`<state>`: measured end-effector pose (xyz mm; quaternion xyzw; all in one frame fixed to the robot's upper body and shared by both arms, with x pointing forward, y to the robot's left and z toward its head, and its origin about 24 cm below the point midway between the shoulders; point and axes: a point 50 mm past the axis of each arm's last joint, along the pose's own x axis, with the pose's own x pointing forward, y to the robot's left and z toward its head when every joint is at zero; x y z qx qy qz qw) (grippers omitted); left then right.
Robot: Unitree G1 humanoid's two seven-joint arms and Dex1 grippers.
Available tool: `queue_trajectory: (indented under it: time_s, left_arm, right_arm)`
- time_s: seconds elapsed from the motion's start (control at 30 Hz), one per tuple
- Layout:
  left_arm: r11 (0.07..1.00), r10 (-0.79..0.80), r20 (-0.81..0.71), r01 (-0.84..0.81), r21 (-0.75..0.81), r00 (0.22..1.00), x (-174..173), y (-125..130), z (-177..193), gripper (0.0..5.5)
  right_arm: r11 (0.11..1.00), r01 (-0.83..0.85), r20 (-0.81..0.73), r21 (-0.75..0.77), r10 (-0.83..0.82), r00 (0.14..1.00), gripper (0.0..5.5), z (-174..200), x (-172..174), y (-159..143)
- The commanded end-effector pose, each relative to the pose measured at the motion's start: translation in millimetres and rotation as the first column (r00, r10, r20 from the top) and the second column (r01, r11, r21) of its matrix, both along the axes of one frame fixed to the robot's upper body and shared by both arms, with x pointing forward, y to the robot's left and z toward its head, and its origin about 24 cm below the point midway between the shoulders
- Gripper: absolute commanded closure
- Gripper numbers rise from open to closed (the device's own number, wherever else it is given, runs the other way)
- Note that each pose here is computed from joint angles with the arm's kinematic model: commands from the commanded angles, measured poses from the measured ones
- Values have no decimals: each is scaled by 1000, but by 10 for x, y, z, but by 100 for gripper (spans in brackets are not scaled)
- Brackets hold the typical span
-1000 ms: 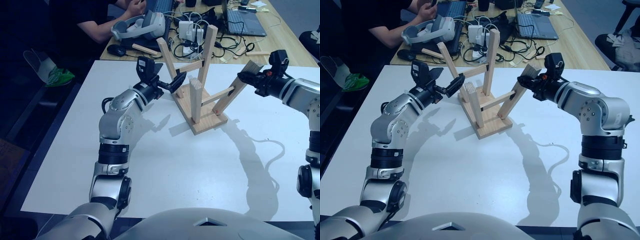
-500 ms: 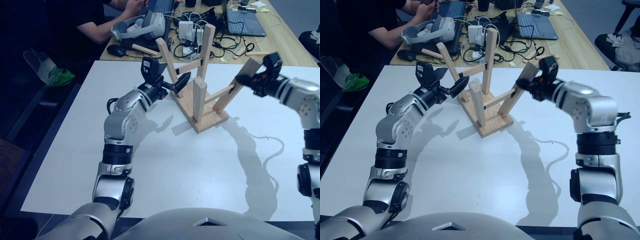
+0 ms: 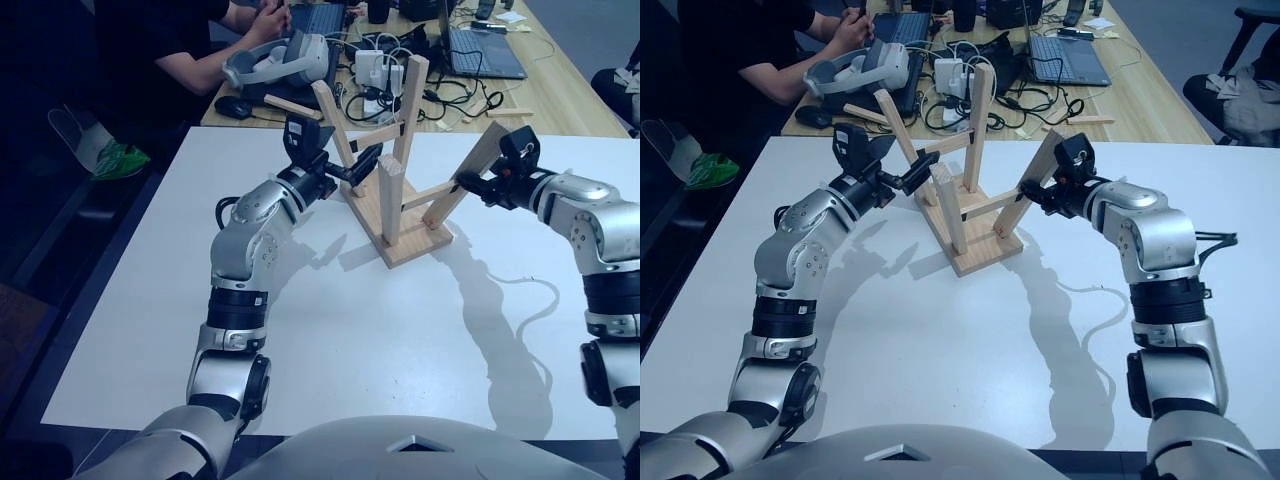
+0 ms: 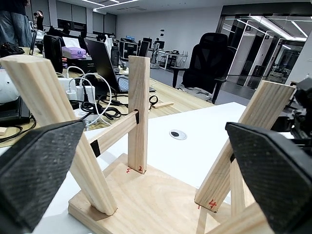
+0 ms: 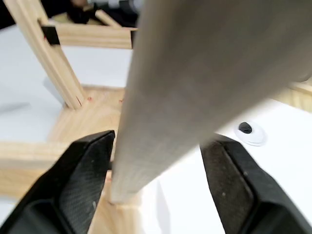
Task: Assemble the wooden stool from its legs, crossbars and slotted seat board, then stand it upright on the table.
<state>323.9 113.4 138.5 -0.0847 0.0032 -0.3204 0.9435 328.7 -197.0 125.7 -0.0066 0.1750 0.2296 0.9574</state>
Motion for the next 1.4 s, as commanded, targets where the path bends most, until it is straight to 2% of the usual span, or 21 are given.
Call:
queue_trajectory:
  time_s: [0.03,0.13,0.27,0.37,0.43,0.47,0.5,0.53,0.6,0.67,0.7,0.87,1.0,1.07,1.1,1.17,1.27,1.33,1.4]
  left_arm:
    - [1000,11,2,-11,5,1000,16,37,13,10]
    - [1000,10,7,-10,11,1000,26,61,37,10]
    - [1000,2,12,-2,22,1000,26,70,58,10]
    - [1000,1,16,-1,23,1000,20,70,65,10]
    - [1000,-4,18,3,23,1000,12,54,66,10]
    - [1000,-6,19,6,23,1000,10,44,68,10]
    - [1000,-10,22,10,22,1000,12,32,75,10]
    - [1000,-13,24,13,22,1000,15,22,82,10]
    - [1000,-14,26,14,20,1000,18,17,88,10]
    - [1000,-11,20,11,23,1000,11,30,71,10]
    - [1000,-10,15,10,25,1000,5,38,57,10]
    - [1000,-7,5,7,26,1000,1,36,30,10]
    - [1000,-9,5,9,24,1000,6,16,25,10]
    - [1000,-9,7,9,25,1000,2,15,27,10]
    - [1000,-11,9,10,26,1000,2,11,30,10]
    - [999,-14,15,14,29,1000,8,2,41,10]
    - [999,-17,23,17,29,1000,17,-13,64,10]
    - [999,-21,22,21,29,1000,14,-19,61,10]
    - [999,-22,18,22,32,1000,2,-11,50,10]
  right_arm:
    - [978,55,176,199,-91,980,237,313,71,49]
    - [967,71,354,245,-158,922,237,658,88,34]
    - [938,103,503,331,-268,822,237,1116,81,-22]
    - [911,110,552,398,-334,764,237,1461,90,-89]
    - [907,117,470,404,-316,824,237,1437,165,-58]
    - [922,117,386,369,-266,883,237,1249,202,19]
    - [926,135,236,352,-228,945,237,945,221,91]
    - [927,161,110,338,-209,972,237,680,208,133]
    - [913,228,-88,338,-210,974,237,279,138,177]
    - [903,254,-160,347,-210,964,237,107,64,216]
    - [898,247,-147,365,-207,967,237,136,58,232]
    - [883,128,142,452,-214,967,237,710,131,238]
    - [877,-5,459,480,-245,854,237,1551,113,208]
    - [874,1,505,486,-282,816,237,1832,176,150]
    - [876,24,486,482,-290,825,237,1861,245,141]
    - [883,76,391,463,-280,877,237,1709,388,174]
    - [918,174,60,355,-208,976,237,795,485,308]
    - [932,216,-94,291,-197,976,237,320,411,316]
    - [922,245,-129,299,-215,968,237,216,395,284]
